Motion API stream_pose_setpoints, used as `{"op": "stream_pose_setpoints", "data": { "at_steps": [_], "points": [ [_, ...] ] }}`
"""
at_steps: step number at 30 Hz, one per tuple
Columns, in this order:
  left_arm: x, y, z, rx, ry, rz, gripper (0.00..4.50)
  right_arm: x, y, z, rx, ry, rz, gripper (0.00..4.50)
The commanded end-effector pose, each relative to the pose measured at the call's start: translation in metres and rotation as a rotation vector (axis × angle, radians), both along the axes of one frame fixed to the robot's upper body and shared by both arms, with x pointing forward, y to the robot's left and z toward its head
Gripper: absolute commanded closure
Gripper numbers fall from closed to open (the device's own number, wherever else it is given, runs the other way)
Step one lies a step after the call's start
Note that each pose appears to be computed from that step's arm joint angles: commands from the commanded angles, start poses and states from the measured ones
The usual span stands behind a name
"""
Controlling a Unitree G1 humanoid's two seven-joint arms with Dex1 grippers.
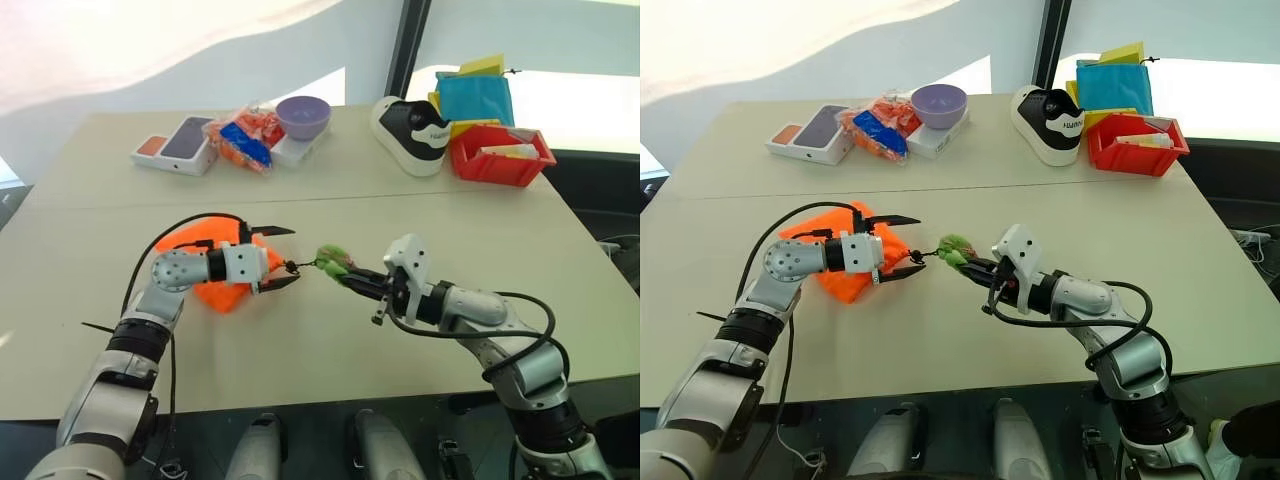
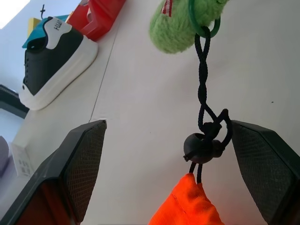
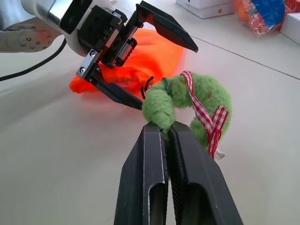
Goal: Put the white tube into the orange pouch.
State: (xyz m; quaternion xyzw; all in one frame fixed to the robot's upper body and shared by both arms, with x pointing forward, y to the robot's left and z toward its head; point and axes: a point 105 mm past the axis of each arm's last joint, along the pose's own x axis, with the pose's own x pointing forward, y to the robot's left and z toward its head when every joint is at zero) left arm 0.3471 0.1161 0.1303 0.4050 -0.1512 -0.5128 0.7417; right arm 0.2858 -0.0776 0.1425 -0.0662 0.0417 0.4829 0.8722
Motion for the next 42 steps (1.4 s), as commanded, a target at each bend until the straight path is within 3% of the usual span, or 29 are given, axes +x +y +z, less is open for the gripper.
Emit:
{"op": "stream_pose_setpoints", "data": {
  "at_steps": [1, 15, 18, 23, 25, 38, 42],
  "points": [
    [-0.003, -0.004, 0.003, -0.007, -0.051, 0.018, 0.10, 0.001, 0.002, 0.014, 0.028, -0.053, 0.009, 4.46],
    [0.000, -0.003, -0.004, 0.015, -0.099, 0.107, 0.10, 0.002, 0.004, 0.013, 0.018, -0.052, 0.015, 4.46],
    [-0.001, -0.004, -0.003, 0.014, -0.107, 0.097, 0.93, 0.003, 0.004, 0.013, 0.016, -0.054, 0.016, 4.50],
    [-0.002, -0.004, -0.003, 0.017, -0.109, 0.094, 3.52, 0.003, 0.004, 0.013, 0.016, -0.055, 0.015, 4.50],
    [-0.001, -0.004, -0.003, 0.014, -0.113, 0.100, 4.30, 0.003, 0.004, 0.013, 0.016, -0.055, 0.015, 4.50],
    [-0.002, -0.005, -0.004, 0.023, -0.131, 0.100, 4.29, 0.004, 0.004, 0.012, 0.012, -0.055, 0.009, 4.50],
    [-0.002, 0.011, -0.006, 0.035, -0.106, 0.146, 4.29, 0.013, -0.005, 0.011, -0.005, -0.070, -0.055, 4.50]
  ]
}}
